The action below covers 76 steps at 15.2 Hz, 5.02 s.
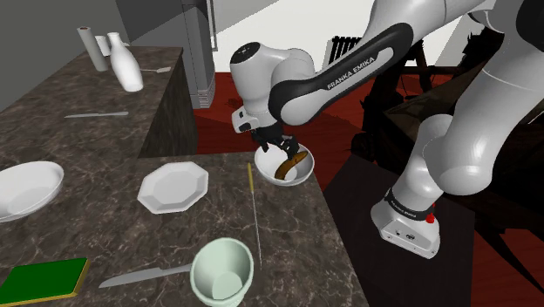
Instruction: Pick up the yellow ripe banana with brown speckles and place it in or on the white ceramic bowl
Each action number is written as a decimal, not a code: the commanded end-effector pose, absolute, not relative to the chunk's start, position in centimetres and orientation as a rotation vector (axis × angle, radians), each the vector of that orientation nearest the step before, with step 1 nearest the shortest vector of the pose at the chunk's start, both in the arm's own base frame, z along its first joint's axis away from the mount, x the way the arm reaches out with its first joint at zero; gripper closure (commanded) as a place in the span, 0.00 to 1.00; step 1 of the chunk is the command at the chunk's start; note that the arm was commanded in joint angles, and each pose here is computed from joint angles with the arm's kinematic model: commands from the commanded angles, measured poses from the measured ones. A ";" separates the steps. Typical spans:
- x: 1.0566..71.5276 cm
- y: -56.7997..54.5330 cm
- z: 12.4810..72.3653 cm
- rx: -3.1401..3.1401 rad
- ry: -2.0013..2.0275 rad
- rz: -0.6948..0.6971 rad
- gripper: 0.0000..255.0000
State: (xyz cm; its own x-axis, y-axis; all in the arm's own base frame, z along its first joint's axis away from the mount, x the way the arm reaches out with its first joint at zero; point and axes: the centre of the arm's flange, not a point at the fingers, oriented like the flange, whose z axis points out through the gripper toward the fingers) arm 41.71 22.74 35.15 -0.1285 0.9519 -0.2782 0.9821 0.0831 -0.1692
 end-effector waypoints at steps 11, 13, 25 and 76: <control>41.7 22.7 35.1 2.008 2.239 -0.482 1.00; 41.7 22.7 35.1 2.008 2.239 -0.482 1.00; 36.7 22.2 30.1 1.869 2.288 -0.276 0.00; 38.8 23.6 39.6 1.869 2.288 -0.276 1.00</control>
State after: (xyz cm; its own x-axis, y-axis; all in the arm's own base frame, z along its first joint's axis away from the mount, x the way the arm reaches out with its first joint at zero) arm 38.74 23.60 40.23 -0.1976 0.9479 -0.2500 0.9801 0.1954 -0.0339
